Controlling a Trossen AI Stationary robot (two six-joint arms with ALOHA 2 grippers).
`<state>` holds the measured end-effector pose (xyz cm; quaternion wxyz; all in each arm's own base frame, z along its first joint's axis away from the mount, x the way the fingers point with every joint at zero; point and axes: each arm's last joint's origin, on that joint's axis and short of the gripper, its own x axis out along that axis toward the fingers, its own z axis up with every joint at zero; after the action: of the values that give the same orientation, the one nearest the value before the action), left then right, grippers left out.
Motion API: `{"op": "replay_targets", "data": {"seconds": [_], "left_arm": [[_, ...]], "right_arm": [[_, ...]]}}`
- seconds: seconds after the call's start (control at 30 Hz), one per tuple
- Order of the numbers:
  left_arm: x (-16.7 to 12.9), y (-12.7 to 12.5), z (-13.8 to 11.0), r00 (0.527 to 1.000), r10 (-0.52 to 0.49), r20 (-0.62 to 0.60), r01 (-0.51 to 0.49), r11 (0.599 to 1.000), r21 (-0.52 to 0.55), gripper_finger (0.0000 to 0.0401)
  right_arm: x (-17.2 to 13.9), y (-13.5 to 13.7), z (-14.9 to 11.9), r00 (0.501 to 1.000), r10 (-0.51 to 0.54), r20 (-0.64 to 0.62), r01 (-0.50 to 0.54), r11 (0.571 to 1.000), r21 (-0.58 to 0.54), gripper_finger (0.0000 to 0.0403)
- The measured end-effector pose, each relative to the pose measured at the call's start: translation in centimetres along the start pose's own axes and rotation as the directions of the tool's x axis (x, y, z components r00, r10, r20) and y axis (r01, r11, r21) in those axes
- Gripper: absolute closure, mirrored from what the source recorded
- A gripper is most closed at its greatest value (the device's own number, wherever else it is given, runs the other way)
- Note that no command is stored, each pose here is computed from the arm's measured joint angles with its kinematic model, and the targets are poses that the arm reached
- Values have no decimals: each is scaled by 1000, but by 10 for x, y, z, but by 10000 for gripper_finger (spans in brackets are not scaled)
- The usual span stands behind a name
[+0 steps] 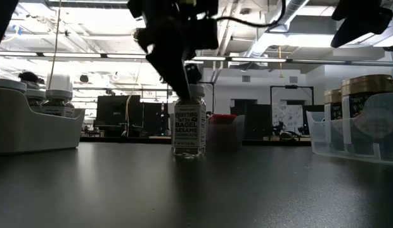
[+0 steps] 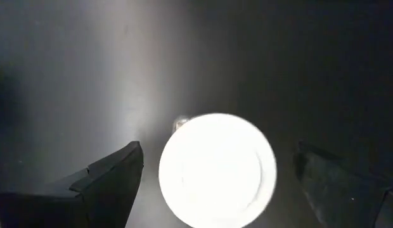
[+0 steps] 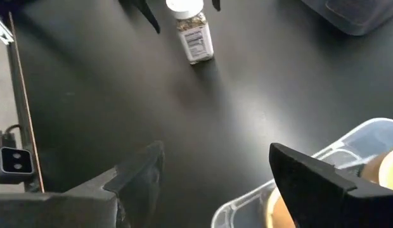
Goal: Sort spices by type
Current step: Put the white seasoning bottle into the white bin
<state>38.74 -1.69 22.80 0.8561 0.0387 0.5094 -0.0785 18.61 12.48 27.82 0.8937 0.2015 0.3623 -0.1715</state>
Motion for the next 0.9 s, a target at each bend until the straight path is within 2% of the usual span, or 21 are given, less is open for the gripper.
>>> {"op": "replay_targets", "data": {"seconds": [0.17, 0.4, 0.9], "left_arm": [[12, 1, -2, 1000, -3, -31, 4, 1000, 16, 17], [12, 2, -3, 999, 27, -33, -27, 1000, 10, 21], [12, 2, -2, 998, 51, -31, -50, 999, 17, 127]], "right_arm": [[-4, -4, 1, 1000, -8, -4, 8, 1000, -5, 90], [-4, -6, 1, 1000, -13, -5, 13, 1000, -6, 90], [-4, -6, 2, 1000, -19, -4, 19, 1000, -2, 90]]}}
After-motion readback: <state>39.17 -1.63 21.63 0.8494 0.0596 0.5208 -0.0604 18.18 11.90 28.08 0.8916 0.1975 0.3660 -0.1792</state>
